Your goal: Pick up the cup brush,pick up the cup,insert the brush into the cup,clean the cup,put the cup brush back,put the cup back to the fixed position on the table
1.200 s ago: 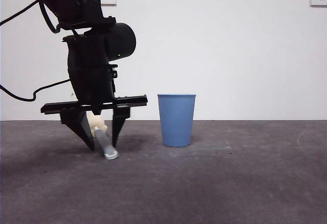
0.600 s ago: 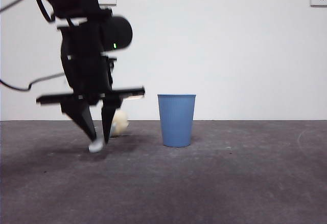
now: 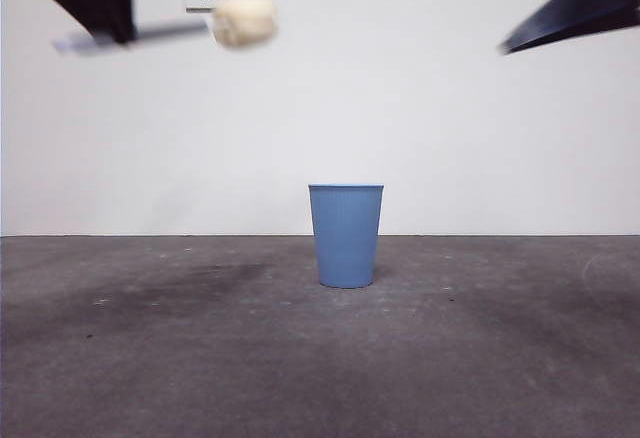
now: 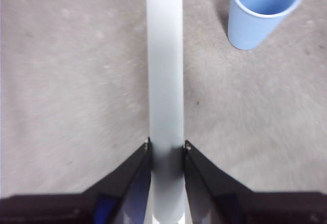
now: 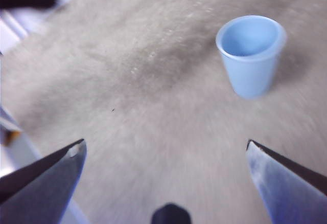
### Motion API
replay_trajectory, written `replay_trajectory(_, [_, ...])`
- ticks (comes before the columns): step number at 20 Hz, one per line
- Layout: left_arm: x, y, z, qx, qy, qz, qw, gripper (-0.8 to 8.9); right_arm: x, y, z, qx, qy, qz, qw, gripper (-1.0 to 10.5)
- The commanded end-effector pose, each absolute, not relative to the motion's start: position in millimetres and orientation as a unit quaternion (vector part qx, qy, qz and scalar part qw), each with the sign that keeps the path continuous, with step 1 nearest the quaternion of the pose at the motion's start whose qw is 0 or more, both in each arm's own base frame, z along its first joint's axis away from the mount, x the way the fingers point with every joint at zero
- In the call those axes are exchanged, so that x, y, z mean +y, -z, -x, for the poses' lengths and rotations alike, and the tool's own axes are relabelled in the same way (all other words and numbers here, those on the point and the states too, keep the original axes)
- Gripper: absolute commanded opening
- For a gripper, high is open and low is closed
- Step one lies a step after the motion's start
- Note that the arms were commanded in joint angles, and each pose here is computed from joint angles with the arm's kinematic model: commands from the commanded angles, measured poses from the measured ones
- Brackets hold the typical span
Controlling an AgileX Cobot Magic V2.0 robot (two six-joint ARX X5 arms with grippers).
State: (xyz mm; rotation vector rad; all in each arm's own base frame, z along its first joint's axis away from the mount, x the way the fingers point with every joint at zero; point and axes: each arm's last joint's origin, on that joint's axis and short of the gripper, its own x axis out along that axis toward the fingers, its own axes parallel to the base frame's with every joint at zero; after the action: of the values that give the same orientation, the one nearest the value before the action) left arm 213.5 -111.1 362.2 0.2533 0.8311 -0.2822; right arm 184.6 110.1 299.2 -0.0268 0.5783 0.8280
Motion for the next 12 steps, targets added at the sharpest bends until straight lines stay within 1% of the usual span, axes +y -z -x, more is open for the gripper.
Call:
replay_trajectory(1, [-98.4,-375.9,-190.1,0.385,0.147,-0.139,0.901,-0.08,138.7,-271.6,-196.7,0.277,-0.386,0.053,0.878,5.4])
replay_trajectory(2, [-92.8,-380.9,-179.9,0.381,0.147,-0.138,0.902,-0.08,146.8,-258.7,-202.4,0.278,-0.377,0.062,0.881,5.4])
replay_trajectory(4, [-83.4,-387.8,-162.7,0.375,0.148,-0.139,0.904,-0.08,156.5,-235.1,-213.3,0.266,-0.378,0.053,0.885,5.4])
replay_trajectory(7, [-73.8,-391.8,-145.3,0.38,0.148,-0.141,0.902,-0.08,162.5,-204.7,-229.4,0.246,-0.344,0.047,0.905,5.4])
replay_trajectory(10, [-70.2,-392.2,-138.7,0.387,0.148,-0.143,0.899,-0.08,171.4,-186.5,-248.2,0.207,-0.343,0.035,0.916,5.4])
replay_trajectory(12, [-69.8,-391.3,-137.9,0.393,0.146,-0.142,0.897,-0.08,176.2,-168.8,-258.8,0.2,-0.336,0.032,0.92,5.4])
